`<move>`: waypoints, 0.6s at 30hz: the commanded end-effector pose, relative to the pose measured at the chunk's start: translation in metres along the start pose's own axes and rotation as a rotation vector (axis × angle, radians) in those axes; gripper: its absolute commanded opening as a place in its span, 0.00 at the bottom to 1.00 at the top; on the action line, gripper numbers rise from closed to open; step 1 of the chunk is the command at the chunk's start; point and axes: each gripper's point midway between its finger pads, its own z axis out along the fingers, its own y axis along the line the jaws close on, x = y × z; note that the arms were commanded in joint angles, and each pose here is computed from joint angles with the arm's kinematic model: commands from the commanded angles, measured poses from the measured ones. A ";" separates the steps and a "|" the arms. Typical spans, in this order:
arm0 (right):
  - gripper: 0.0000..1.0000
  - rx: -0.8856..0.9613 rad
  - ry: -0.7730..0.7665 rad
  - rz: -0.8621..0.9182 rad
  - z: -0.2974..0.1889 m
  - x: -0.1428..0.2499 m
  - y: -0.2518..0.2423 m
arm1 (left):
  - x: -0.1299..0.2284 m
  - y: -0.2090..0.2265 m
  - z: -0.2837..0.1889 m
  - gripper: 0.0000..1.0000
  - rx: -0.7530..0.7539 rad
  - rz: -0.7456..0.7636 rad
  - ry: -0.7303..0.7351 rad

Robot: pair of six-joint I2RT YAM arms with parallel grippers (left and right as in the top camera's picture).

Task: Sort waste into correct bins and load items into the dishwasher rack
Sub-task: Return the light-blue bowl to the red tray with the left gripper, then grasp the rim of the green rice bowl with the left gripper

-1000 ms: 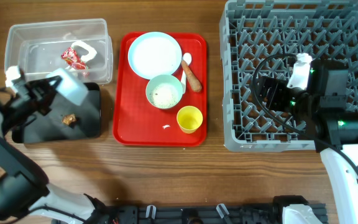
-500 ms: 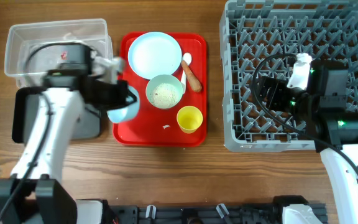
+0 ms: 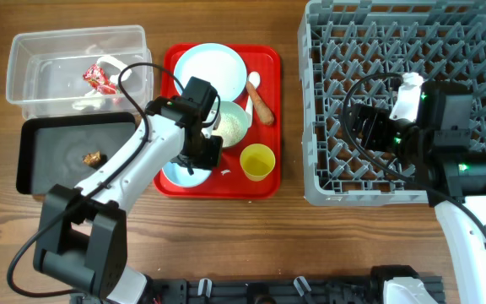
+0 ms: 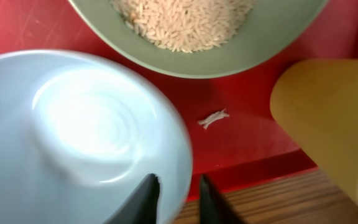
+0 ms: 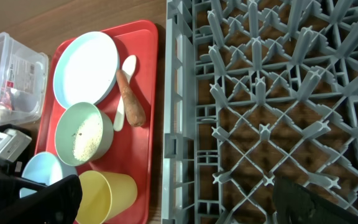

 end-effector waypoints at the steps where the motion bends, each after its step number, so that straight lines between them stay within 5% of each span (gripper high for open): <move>1: 1.00 -0.022 -0.003 0.000 -0.002 -0.004 0.007 | 0.001 0.005 0.002 0.41 -0.028 -0.010 0.002; 10: 1.00 -0.023 -0.007 -0.002 -0.002 -0.005 0.007 | -0.053 -0.013 -0.045 0.67 0.008 0.029 -0.194; 18: 1.00 -0.022 -0.003 0.000 -0.002 -0.004 0.007 | -0.114 -0.033 -0.057 0.69 0.058 0.098 -0.420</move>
